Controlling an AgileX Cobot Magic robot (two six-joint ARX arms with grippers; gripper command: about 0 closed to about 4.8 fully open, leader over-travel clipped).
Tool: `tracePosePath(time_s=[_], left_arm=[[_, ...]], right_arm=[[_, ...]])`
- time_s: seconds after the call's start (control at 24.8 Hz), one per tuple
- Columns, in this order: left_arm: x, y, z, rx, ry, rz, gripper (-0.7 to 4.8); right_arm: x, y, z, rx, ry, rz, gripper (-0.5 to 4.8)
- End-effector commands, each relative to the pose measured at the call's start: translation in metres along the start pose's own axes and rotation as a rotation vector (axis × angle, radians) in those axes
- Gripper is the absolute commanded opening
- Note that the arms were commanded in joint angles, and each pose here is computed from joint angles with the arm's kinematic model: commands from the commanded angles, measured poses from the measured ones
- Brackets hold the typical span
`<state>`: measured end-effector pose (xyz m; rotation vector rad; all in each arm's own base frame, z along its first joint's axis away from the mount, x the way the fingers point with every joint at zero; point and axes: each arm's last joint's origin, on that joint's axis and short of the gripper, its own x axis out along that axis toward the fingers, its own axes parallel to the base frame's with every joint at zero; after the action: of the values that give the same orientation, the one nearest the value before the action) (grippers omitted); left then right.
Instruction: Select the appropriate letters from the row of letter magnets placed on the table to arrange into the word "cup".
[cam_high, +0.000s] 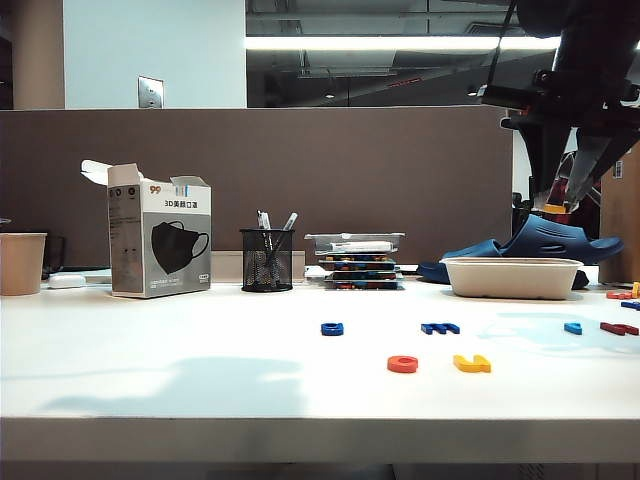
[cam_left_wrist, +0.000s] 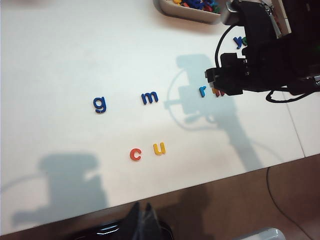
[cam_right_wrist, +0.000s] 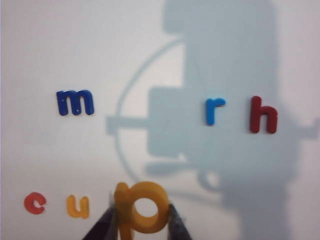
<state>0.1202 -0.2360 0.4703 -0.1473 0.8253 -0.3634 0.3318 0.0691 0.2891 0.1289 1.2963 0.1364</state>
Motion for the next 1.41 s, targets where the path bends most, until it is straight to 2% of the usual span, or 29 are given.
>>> tracePosePath(time_s=[0.04,0.44,0.64,0.93,1.41], left_arm=[[-0.002,0.0,0.001,0.0,-0.014,-0.002,-0.05],[-0.002,0.0,0.001,0.0,-0.014,-0.002,-0.05],[-0.002,0.0,0.001,0.0,-0.014,-0.002,-0.05],[-0.002,0.0,0.001,0.0,-0.013,-0.002,-0.05],[-0.002,0.0,0.001,0.0,-0.014,-0.002,-0.05]], right_arm=[[-0.002,-0.001,-0.013,0.02,0.014,0.012,1.17],[0.016,-0.008,-0.056,0.037,0.045,0.01,1.17],[0.033,0.004,-0.068,-0.005,0.071,0.018,1.17],[0.046,0.021,-0.072,-0.016,0.059,0.033,1.17],[0.073,0.022,-0.081,-0.012,0.098,0.028,1.17]])
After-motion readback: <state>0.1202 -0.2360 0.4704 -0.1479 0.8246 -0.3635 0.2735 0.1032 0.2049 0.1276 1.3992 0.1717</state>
